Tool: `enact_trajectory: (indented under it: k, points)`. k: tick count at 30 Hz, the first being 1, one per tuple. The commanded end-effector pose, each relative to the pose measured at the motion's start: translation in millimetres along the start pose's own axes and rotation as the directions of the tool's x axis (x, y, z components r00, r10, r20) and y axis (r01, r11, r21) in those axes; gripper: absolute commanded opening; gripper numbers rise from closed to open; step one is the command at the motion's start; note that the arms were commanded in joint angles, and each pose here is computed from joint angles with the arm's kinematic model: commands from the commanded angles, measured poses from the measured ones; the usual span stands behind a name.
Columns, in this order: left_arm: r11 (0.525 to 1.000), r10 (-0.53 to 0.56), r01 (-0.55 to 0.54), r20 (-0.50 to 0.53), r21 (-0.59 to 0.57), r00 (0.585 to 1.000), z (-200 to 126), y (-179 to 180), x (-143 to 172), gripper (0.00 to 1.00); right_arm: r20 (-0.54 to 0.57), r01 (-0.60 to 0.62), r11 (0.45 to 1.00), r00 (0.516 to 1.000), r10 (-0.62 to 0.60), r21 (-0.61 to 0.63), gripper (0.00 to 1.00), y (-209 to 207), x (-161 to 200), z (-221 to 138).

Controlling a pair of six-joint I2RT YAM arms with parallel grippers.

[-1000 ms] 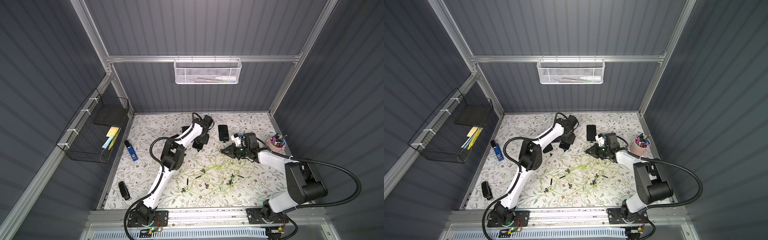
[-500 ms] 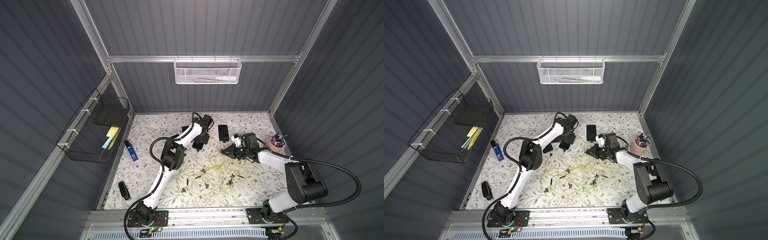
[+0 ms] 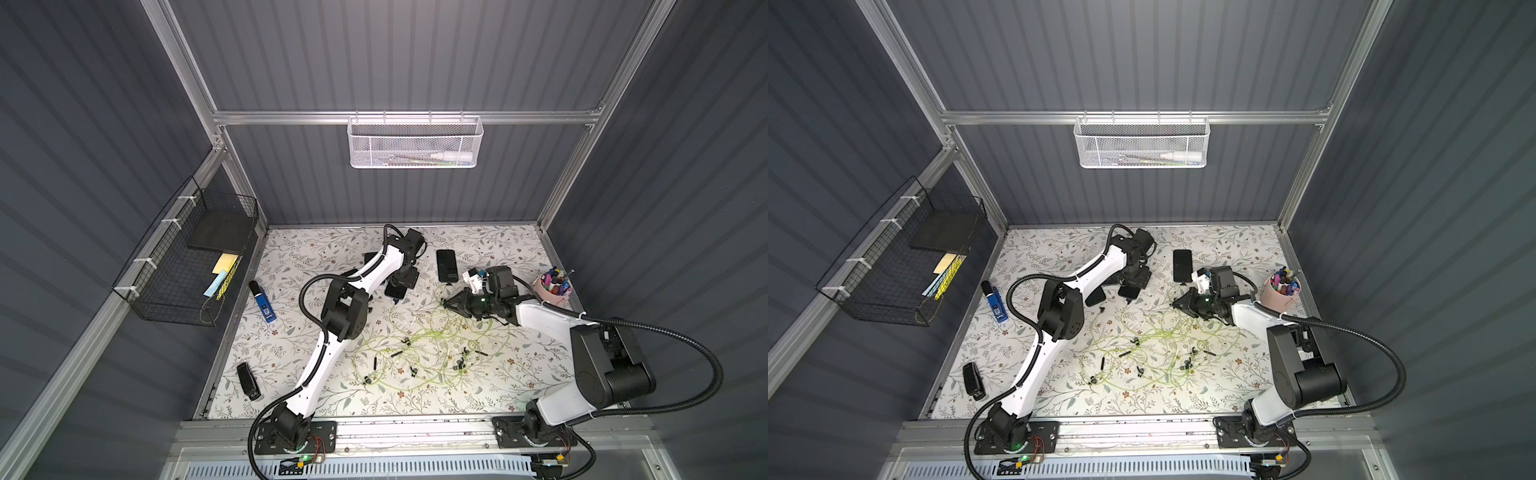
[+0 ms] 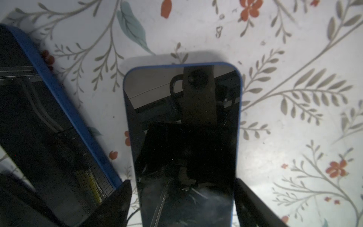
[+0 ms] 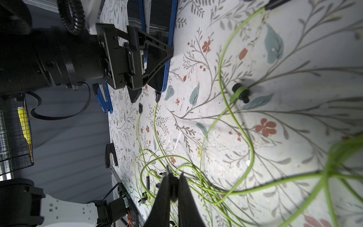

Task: Plug wired earphones into phones
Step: Pick up the phone at the center of the board.

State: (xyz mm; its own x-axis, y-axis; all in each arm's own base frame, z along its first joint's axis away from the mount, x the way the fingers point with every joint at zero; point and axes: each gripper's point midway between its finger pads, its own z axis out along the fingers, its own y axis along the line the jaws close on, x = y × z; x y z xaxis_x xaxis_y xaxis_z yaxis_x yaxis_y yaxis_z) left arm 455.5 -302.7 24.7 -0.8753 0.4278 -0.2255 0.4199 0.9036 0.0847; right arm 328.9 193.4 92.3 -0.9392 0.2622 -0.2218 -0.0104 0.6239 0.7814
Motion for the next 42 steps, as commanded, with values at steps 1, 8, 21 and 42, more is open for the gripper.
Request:
enact_trajectory:
  k: [1,8,21,42]
  points:
    - [0.998,0.055,-0.047,-0.306,0.033,0.950,67.8,-10.8,82.6,0.81,0.020,0.026,1.000,0.999,-0.026,0.006,0.10,7.0,-4.0,-7.4]
    - [0.997,0.018,0.011,-0.355,0.079,0.935,74.6,-5.6,95.3,0.77,0.031,0.024,1.000,0.999,-0.024,0.016,0.10,7.8,-3.3,-11.9]
    - [1.000,0.025,-0.026,-0.361,0.002,0.932,73.3,11.5,100.5,0.66,0.039,0.017,1.000,0.999,-0.018,0.020,0.10,9.4,-4.8,-12.4]
    - [0.631,-0.706,0.551,0.109,0.546,0.700,-147.8,43.1,-23.3,0.39,0.118,0.298,0.953,0.949,-0.291,-0.049,0.01,75.3,-5.2,2.3]
